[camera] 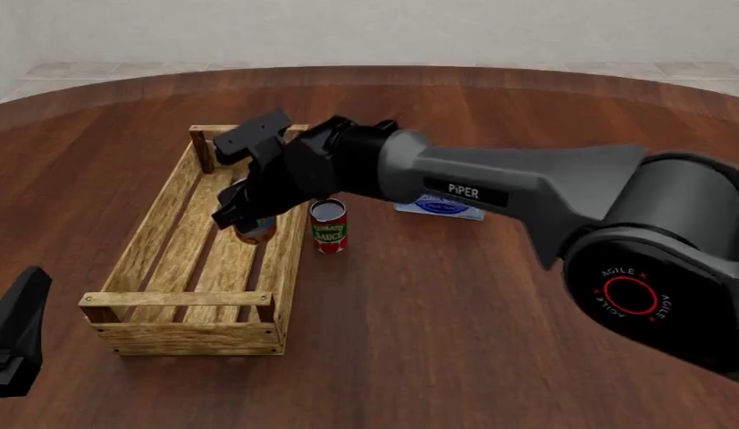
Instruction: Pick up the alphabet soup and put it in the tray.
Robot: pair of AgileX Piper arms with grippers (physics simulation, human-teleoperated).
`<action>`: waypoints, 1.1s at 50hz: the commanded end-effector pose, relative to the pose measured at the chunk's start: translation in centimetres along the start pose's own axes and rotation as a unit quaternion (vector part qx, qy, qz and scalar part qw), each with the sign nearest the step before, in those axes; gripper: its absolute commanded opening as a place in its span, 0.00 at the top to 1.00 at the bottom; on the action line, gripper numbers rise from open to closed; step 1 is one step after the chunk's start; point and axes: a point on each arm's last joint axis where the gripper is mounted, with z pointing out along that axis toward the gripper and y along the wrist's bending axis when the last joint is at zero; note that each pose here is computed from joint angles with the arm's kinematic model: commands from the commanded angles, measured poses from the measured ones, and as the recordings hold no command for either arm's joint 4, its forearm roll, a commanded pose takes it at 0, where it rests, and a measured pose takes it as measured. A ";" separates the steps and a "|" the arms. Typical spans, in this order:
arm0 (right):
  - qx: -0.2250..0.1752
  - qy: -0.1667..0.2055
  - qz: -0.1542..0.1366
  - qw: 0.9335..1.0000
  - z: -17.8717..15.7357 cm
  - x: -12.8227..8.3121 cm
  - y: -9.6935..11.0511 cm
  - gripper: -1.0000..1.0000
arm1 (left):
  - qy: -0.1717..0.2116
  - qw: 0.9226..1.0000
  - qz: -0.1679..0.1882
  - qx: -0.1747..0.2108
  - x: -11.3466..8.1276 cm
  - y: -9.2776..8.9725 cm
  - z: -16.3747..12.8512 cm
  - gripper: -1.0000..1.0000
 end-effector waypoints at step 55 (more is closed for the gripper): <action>0.006 0.029 0.021 0.999 4.2 1.6 -0.9 0.00 | -0.001 1.000 0.001 0.002 0.0 0.0 0.0 0.00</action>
